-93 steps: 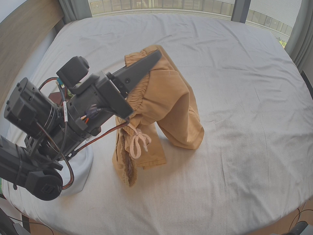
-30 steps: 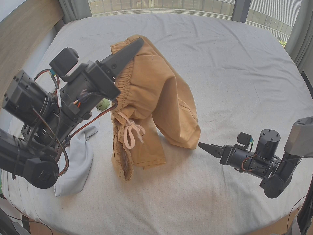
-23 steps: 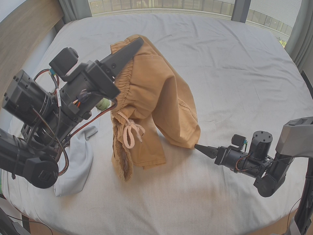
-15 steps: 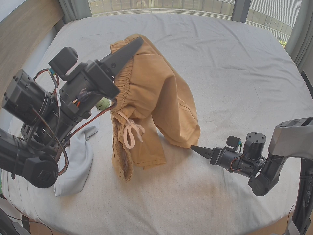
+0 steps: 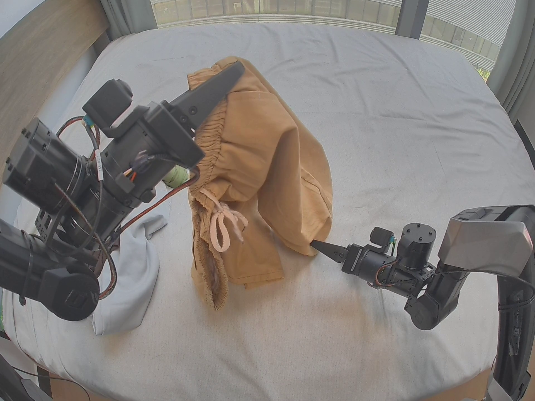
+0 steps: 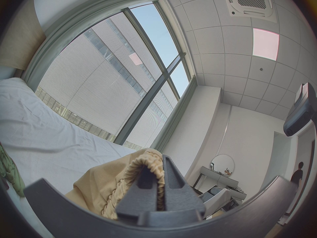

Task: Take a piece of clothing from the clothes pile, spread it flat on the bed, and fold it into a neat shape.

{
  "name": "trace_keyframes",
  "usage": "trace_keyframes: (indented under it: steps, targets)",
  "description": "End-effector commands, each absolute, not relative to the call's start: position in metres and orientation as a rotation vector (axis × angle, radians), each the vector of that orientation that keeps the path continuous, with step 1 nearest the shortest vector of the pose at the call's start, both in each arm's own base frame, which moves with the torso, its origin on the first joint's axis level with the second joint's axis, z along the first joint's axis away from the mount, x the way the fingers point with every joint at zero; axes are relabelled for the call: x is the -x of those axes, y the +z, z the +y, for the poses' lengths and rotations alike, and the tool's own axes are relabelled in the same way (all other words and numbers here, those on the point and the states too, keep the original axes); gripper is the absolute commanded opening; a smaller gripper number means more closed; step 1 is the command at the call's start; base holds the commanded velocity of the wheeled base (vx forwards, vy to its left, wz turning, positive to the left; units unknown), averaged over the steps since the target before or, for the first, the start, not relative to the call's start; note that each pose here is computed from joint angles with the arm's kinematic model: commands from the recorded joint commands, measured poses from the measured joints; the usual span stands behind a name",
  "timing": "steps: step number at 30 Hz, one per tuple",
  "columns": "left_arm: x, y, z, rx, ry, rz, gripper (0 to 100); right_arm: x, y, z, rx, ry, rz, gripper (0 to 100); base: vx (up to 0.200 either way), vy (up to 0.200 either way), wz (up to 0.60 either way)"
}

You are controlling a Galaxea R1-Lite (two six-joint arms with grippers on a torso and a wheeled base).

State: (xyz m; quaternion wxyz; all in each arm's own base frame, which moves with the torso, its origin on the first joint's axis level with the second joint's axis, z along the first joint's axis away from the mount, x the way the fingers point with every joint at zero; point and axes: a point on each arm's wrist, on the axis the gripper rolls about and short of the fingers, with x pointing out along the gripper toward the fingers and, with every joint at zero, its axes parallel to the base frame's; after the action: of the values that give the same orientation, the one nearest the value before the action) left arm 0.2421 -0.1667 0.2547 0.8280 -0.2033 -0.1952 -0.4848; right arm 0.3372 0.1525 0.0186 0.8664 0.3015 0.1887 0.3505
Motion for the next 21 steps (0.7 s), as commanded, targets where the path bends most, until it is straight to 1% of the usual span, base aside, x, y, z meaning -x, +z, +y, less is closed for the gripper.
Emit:
trace_keyframes:
  steps: [1,5,10,21]
  targets:
    - [-0.242,0.255,-0.166,0.432,-1.029,-0.416,0,-0.338,0.018,0.161,-0.631,0.760,0.393,100,0.000,0.000,0.00]
    - [-0.242,0.255,-0.166,0.431,-1.029,-0.417,0,-0.338,0.013,0.164,-0.628,0.770,0.406,100,0.000,0.000,0.00]
    - [-0.242,0.255,-0.166,0.431,-1.029,-0.417,0,-0.345,0.012,0.168,-0.624,0.779,0.385,100,0.000,0.000,0.00]
    - [-0.242,0.254,-0.167,0.430,-1.031,-0.411,0,-0.362,0.027,0.176,-0.565,0.814,0.259,100,0.000,0.000,0.00]
